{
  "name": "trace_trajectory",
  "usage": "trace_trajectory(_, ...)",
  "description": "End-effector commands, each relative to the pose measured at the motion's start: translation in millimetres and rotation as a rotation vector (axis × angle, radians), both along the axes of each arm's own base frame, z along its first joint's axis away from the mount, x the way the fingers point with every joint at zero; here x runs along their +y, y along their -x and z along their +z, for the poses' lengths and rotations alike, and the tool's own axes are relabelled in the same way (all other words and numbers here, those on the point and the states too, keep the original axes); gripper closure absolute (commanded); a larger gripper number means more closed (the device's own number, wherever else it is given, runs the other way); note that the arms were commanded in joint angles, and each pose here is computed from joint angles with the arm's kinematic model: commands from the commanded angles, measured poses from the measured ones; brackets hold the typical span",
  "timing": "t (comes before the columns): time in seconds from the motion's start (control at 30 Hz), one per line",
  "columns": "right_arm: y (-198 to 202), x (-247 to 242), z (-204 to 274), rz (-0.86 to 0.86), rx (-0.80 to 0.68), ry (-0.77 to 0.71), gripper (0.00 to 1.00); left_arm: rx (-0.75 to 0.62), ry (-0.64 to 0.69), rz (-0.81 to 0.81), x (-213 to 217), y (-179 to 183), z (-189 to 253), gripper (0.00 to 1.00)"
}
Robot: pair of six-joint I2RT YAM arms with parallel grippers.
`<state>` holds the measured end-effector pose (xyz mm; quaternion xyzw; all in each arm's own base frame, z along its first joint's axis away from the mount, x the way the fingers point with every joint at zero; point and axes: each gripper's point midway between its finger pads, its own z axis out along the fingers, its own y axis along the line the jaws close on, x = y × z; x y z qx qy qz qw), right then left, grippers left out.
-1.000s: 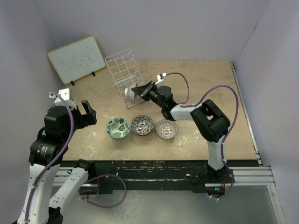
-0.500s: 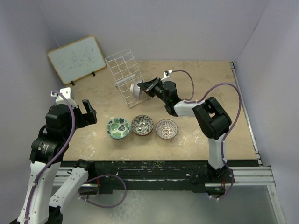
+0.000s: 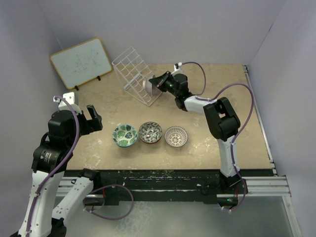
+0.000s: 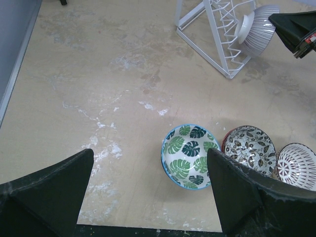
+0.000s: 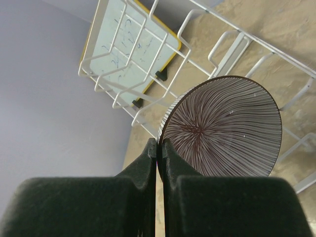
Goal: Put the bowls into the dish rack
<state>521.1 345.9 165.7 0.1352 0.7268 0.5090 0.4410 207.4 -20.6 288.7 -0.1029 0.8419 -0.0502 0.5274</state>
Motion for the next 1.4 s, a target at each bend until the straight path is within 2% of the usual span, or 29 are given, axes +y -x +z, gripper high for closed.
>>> trace_trajectory(0.0, -7.9, -6.9, 56.9, 0.062, -0.205, -0.051, 1.00, -0.050, -0.017, 0.003, 1.7, -8.9, 10.6, 0.01)
trace_trajectory(0.17, 21.6, -12.0, 84.8, 0.128, -0.316, -0.218, 1.00, -0.043, -0.015, -0.005, -0.4, -11.5, 8.5, 0.01)
trace_trajectory(0.27, 36.9, -26.0, 101.2, 0.093, -0.370, -0.336, 1.00, -0.037, -0.019, -0.009, -0.9, -13.0, 7.3, 0.01)
trace_trajectory(0.57, 41.8, -52.6, 102.4, 0.029, -0.333, -0.677, 1.00, -0.026, -0.022, -0.021, -2.9, -14.3, 3.2, 0.01)
trace_trajectory(0.83, 42.6, -67.7, 93.0, -0.141, -0.278, -0.677, 1.00, -0.032, -0.024, -0.025, -3.0, -13.5, 5.3, 0.01)
trace_trajectory(1.1, 42.2, -64.7, 99.3, -0.153, -0.306, -0.783, 1.00, -0.026, -0.024, -0.035, -4.6, -14.0, 4.5, 0.01)
trace_trajectory(1.37, 39.3, -61.2, 90.4, -0.147, -0.304, -0.825, 1.00, -0.027, -0.036, -0.038, -3.2, -11.6, 8.0, 0.01)
